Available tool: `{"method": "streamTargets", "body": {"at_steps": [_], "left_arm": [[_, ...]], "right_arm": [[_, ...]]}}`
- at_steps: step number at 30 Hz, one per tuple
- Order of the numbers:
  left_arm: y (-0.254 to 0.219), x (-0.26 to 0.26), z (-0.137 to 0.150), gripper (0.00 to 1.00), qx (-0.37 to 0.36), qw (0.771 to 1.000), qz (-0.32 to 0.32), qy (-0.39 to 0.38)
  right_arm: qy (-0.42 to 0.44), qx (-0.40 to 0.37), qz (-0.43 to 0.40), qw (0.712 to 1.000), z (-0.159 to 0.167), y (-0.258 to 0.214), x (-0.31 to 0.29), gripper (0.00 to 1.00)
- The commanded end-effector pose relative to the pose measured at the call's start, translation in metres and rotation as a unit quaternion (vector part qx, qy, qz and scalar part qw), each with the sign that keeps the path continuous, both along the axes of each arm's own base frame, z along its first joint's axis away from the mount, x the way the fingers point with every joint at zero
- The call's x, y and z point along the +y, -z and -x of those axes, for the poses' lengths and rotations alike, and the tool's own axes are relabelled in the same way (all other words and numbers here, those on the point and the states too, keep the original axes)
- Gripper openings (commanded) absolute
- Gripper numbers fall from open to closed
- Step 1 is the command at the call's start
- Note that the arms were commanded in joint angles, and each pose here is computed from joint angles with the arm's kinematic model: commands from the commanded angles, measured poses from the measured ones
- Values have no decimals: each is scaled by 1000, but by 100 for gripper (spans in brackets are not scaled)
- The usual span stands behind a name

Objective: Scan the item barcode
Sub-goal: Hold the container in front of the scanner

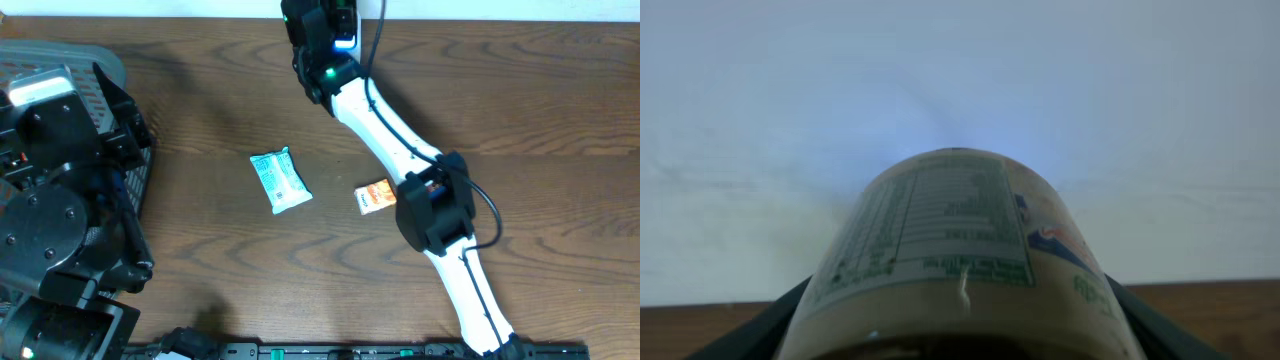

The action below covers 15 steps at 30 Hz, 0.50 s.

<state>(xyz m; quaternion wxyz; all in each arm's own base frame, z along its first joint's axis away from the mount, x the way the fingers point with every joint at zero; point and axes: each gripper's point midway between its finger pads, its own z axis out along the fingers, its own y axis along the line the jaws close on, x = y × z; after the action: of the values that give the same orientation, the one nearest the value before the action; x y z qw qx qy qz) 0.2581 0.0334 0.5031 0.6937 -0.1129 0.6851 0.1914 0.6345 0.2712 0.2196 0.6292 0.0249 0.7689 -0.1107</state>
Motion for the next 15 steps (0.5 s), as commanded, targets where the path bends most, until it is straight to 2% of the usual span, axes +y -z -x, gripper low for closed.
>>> {"method": "streamTargets", "body": {"at_steps": [1, 8, 11, 15], "left_arm": [[2, 1, -1, 86, 1, 1000, 1, -4], [5, -1, -6, 85, 9, 1000, -1, -3], [8, -3, -11, 85, 14, 1000, -3, -4], [13, -6, -19, 85, 25, 1000, -8, -4]], "right_arm": [[21, 4, 42, 999, -14, 22, -19, 53], [-22, 24, 29, 999, -34, 75, -18, 57], [-19, 24, 16, 999, -37, 85, -20, 54], [-31, 28, -2, 999, -39, 90, -18, 54]]}}
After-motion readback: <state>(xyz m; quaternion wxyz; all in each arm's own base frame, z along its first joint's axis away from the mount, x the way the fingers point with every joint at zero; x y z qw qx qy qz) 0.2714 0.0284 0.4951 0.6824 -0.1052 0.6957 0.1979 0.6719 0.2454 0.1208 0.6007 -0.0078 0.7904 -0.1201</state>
